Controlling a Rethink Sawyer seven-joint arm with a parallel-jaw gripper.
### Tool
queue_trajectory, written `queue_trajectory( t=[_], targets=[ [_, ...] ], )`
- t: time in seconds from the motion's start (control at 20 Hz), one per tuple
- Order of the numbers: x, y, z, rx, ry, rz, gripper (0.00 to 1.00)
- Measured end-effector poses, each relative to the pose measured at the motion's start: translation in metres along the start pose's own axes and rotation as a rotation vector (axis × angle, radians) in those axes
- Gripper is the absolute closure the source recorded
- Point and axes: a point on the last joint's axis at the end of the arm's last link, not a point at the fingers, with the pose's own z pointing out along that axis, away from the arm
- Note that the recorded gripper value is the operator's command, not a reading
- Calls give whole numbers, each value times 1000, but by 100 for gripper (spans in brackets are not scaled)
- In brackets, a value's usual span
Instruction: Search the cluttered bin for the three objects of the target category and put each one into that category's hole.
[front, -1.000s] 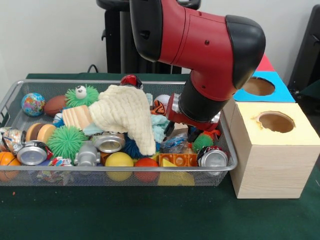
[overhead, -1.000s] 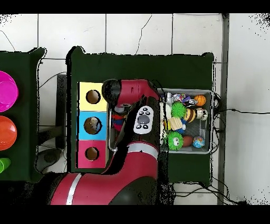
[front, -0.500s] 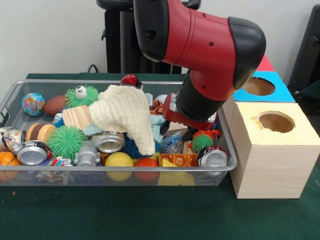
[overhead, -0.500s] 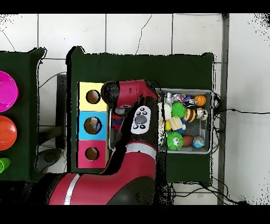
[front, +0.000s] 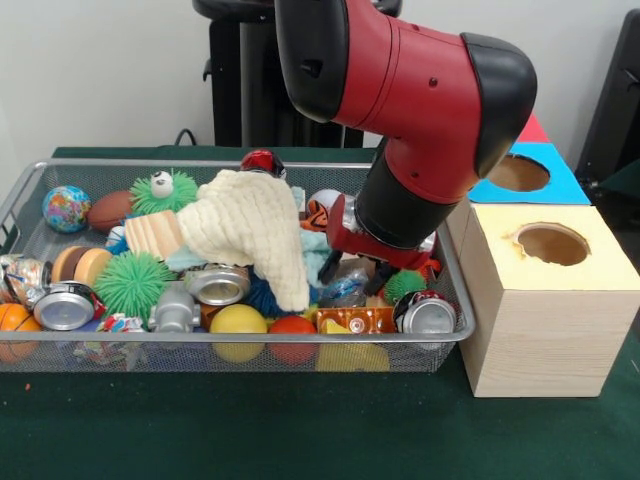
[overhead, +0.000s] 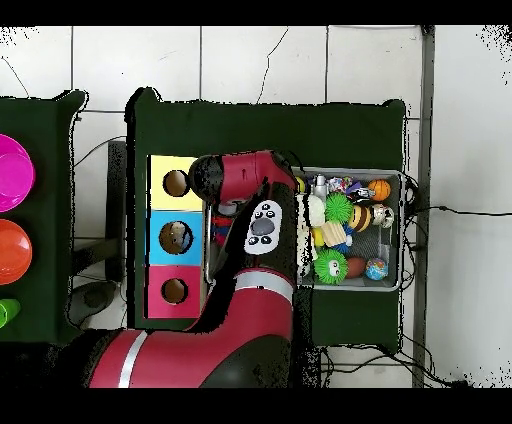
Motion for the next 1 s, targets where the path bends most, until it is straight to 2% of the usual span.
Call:
queue_trajectory(
  t=[0.25, 0.6, 0.65, 1.0],
  targets=[
    [-12, 0, -1, -6, -90, -1, 0],
    [-19, 1, -2, -11, -145, -1, 0],
    [-19, 1, -2, -11, -146, -1, 100],
    [-19, 1, -2, -11, -146, -1, 100]
  ],
)
